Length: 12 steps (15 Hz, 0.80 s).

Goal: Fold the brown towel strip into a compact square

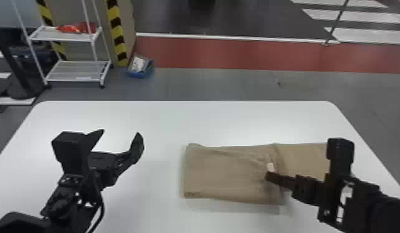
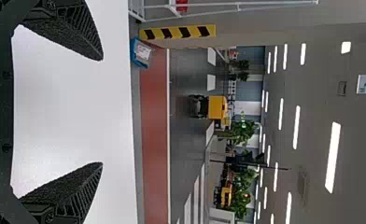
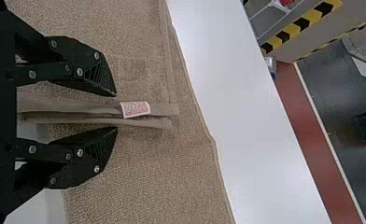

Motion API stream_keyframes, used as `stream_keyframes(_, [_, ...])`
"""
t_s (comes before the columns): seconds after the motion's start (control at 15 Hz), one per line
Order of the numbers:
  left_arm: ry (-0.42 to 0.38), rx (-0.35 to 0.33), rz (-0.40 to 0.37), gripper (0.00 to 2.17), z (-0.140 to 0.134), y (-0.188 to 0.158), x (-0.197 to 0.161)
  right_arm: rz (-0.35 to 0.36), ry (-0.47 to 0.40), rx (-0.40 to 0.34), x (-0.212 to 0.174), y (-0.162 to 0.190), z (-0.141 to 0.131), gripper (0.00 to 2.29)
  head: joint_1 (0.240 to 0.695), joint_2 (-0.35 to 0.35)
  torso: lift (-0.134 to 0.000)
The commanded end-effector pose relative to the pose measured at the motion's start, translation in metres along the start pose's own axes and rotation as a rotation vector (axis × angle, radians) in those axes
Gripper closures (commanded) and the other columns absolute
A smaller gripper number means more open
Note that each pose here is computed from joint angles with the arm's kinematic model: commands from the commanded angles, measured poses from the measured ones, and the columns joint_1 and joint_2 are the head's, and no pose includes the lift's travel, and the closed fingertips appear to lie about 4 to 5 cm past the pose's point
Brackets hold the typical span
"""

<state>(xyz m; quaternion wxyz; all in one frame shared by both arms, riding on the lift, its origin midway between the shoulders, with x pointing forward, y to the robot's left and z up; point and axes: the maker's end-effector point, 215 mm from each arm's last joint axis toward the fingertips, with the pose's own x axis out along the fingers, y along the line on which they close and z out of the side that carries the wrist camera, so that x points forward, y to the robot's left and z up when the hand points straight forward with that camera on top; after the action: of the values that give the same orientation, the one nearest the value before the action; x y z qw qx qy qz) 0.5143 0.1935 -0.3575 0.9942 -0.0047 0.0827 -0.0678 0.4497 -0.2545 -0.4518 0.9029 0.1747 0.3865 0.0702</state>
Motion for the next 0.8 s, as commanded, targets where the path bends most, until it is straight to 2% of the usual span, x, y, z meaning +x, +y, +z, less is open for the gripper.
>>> stream_keyframes(0.0, [0.001, 0.001, 0.000, 0.08, -0.0003, 0.0004, -0.0002, 0.006, 0.006, -0.005, -0.0024, 0.0043, -0.0011, 0.74, 0.695, -0.072, -0.124])
stream_keyframes(0.53, [0.003, 0.000, -0.005, 0.08, -0.0020, -0.0027, -0.0035, 0.008, 0.015, -0.006, -0.0066, 0.0049, -0.0031, 0.76, 0.695, -0.070, -0.124])
stream_keyframes(0.6, [0.002, 0.000, -0.007, 0.08, -0.0014, -0.0041, -0.0040, 0.013, 0.012, -0.008, -0.0091, 0.0065, -0.0014, 0.83, 0.695, -0.070, -0.124])
stream_keyframes(0.67, [0.000, 0.001, -0.007, 0.08, -0.0004, -0.0038, -0.0050, 0.015, 0.024, -0.004, -0.0109, 0.0062, -0.0043, 1.25, 0.695, -0.070, -0.124])
stream_keyframes(0.73, [0.001, 0.002, -0.008, 0.08, -0.0006, -0.0049, -0.0055, 0.014, 0.030, -0.005, -0.0117, 0.0061, -0.0058, 1.42, 0.695, -0.070, -0.124])
